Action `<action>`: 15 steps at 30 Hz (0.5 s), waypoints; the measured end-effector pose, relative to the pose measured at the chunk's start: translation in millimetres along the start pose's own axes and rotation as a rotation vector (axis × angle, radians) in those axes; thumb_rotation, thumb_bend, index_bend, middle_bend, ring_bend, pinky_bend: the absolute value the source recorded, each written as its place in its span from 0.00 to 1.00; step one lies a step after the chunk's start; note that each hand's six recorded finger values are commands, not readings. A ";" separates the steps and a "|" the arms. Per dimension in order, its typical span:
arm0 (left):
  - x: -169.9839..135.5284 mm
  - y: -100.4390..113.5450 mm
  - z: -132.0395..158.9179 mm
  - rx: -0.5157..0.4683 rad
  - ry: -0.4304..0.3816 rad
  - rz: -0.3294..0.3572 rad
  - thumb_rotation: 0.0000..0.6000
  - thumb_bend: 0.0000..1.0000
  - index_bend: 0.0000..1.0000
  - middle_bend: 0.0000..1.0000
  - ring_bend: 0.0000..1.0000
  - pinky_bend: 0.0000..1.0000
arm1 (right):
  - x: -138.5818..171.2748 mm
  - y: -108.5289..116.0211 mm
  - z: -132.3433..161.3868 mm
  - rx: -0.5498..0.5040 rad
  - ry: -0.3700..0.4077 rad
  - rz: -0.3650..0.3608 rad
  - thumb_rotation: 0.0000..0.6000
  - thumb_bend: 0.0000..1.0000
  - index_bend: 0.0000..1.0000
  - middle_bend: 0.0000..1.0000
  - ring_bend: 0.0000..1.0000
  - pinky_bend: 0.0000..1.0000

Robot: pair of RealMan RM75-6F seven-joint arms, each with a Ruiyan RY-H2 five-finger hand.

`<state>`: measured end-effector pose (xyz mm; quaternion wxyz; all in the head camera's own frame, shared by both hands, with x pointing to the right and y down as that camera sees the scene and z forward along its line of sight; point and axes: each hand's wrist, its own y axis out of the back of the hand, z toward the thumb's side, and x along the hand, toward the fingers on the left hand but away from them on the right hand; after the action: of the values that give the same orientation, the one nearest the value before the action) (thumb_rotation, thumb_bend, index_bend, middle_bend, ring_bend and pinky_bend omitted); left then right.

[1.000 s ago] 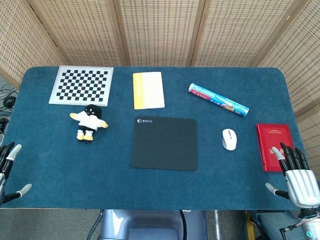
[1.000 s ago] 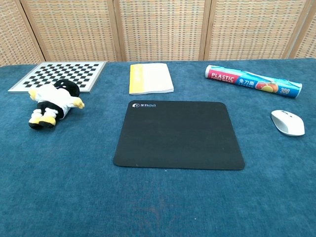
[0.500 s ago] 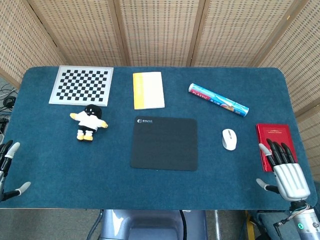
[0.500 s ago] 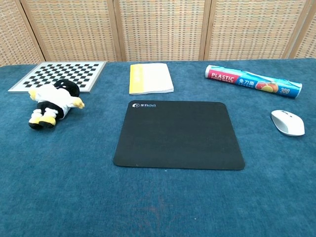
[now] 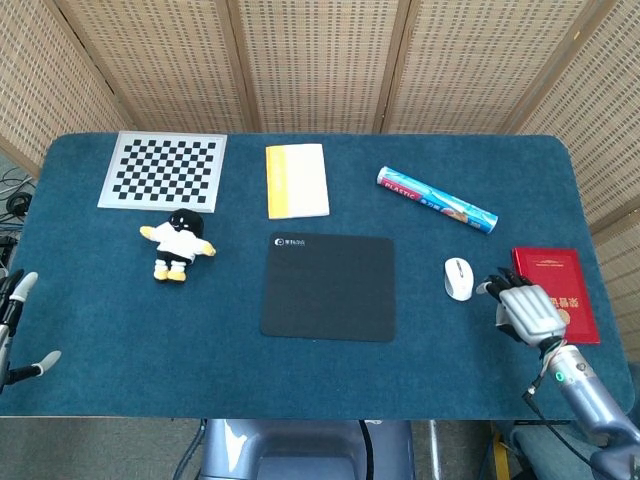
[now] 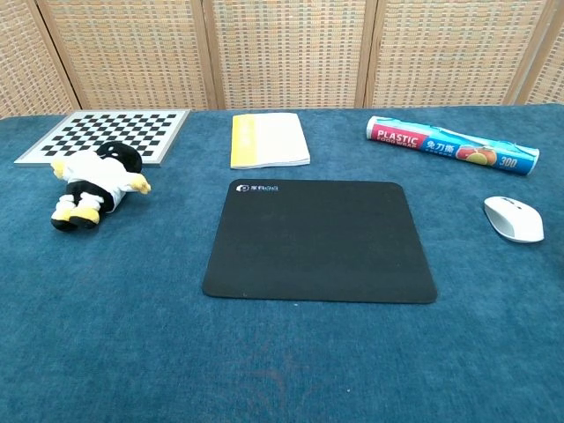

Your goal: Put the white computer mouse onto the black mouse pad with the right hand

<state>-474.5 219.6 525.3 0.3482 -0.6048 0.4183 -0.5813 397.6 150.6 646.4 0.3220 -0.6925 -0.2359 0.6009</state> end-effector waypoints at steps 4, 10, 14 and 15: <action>3.2 -0.6 -0.7 0.002 0.009 -0.003 1.00 0.01 0.00 0.00 0.00 0.00 | -21.2 -4.2 -23.3 0.053 -0.084 0.029 1.00 1.00 0.28 0.22 0.10 0.19; 2.0 1.0 0.5 0.003 0.009 0.005 1.00 0.01 0.00 0.00 0.00 0.00 | -33.6 -7.3 -46.6 0.112 -0.171 0.028 1.00 1.00 0.30 0.24 0.10 0.19; 0.8 1.8 1.2 0.001 0.006 0.009 1.00 0.01 0.00 0.00 0.00 0.00 | -34.8 -17.5 -48.4 0.132 -0.180 0.057 1.00 1.00 0.30 0.24 0.10 0.19; 0.6 2.0 1.2 0.000 0.006 0.010 1.00 0.01 0.00 0.00 0.00 0.00 | -35.1 -19.7 -47.6 0.135 -0.178 0.062 1.00 1.00 0.30 0.24 0.10 0.19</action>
<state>-473.5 218.2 523.6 0.3501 -0.6010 0.4222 -0.5813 439.8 131.2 688.1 0.3269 -0.6203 -0.2011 0.6840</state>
